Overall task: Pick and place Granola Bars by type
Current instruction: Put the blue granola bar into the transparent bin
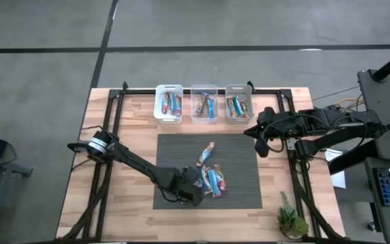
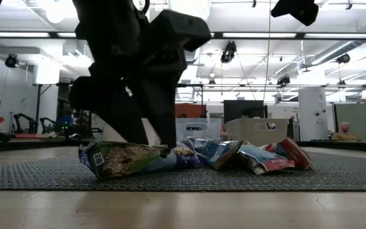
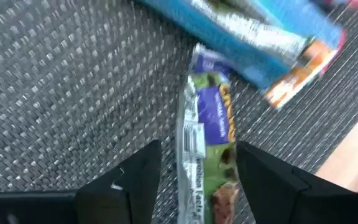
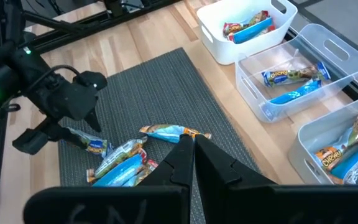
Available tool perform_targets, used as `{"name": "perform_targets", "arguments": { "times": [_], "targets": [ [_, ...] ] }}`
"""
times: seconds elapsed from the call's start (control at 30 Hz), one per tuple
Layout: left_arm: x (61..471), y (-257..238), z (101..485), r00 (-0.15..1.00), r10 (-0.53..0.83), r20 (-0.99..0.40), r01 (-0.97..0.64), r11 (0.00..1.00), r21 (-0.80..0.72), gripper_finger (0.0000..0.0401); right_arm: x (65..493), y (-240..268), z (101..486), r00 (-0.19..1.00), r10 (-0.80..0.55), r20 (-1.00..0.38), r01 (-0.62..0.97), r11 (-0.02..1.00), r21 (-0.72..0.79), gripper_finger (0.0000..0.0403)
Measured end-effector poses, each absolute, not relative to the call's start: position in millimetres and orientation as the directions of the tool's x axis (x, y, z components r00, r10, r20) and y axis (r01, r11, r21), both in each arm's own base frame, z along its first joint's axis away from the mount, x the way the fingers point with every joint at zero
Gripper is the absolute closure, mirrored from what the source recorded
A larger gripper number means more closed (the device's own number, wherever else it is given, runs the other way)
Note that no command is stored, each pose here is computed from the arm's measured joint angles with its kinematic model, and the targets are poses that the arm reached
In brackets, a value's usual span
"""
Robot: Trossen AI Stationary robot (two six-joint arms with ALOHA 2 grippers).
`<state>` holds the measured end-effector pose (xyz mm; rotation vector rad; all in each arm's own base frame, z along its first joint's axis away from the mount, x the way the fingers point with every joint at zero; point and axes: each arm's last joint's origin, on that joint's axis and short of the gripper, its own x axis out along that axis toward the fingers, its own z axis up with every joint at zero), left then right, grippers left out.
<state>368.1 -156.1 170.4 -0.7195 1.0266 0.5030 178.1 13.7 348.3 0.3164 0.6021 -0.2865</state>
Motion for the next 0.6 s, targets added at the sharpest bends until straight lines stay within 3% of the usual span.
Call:
{"name": "perform_targets", "arguments": {
  "times": [0.6],
  "targets": [
    [370.3,-157.6,159.0,0.399,-0.004,-0.917,-0.660,0.693,-0.290,0.0221,178.1,13.7,348.3,0.787,-0.171,-0.592,0.349,0.916,0.199,0.0394]
  ]
}}
